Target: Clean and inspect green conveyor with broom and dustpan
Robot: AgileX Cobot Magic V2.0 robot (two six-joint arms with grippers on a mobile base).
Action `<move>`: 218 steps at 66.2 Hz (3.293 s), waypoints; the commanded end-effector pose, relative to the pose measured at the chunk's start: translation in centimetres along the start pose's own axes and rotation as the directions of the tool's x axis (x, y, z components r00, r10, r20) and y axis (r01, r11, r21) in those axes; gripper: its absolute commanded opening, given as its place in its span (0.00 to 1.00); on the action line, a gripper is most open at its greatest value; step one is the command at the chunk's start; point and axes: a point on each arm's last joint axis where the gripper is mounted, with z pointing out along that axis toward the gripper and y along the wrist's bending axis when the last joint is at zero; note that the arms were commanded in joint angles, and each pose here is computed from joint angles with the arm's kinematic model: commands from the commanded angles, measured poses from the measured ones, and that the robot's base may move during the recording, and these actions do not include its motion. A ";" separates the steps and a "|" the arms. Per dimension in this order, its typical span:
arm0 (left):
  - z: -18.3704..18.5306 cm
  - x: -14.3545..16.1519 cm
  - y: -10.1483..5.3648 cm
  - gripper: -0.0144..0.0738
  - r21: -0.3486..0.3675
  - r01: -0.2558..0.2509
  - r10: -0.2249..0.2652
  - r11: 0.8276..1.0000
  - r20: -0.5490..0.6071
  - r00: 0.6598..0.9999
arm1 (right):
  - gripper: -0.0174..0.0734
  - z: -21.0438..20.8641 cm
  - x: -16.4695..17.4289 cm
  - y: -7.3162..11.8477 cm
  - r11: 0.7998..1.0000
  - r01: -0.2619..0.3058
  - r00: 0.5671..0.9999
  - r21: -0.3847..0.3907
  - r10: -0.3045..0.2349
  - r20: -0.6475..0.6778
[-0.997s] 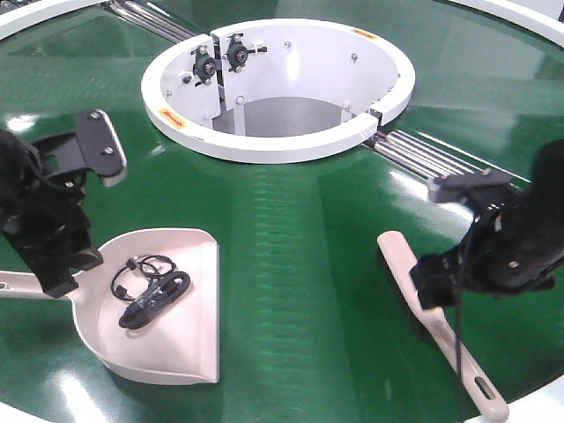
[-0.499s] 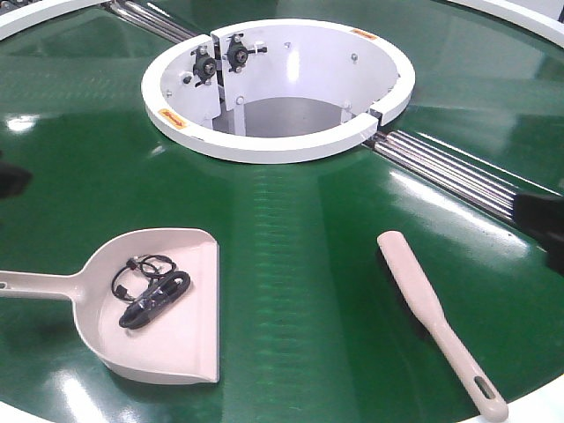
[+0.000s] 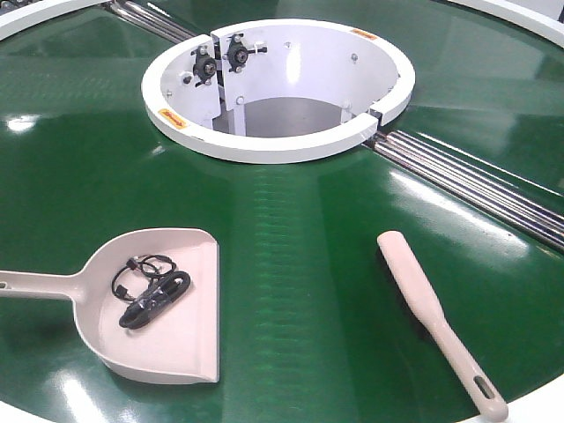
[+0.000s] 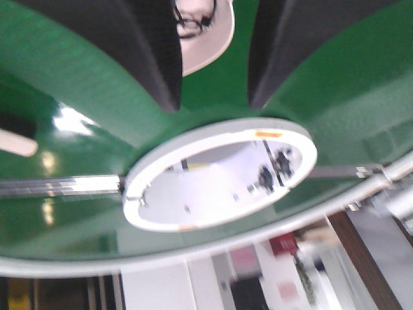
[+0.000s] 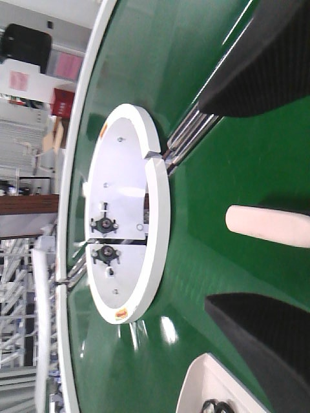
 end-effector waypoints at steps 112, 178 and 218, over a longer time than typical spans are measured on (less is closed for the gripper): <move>1.8 14.2 -2.3 0.15 -0.255 0.337 -0.323 0.906 0.097 0.941 | 0.18 1.4 2.0 0.2 1.000 -0.014 0.996 0.009 0.013 0.090; 1.9 14.2 -2.2 0.15 -0.263 0.330 -0.317 0.906 0.093 0.944 | 0.18 1.4 2.0 0.2 1.000 -0.013 0.996 0.009 0.012 0.090; 1.9 14.2 -2.2 0.16 -0.263 0.330 -0.317 0.906 0.093 0.944 | 0.18 2.2 6.7 -0.8 0.968 0.049 0.993 0.245 -0.075 0.096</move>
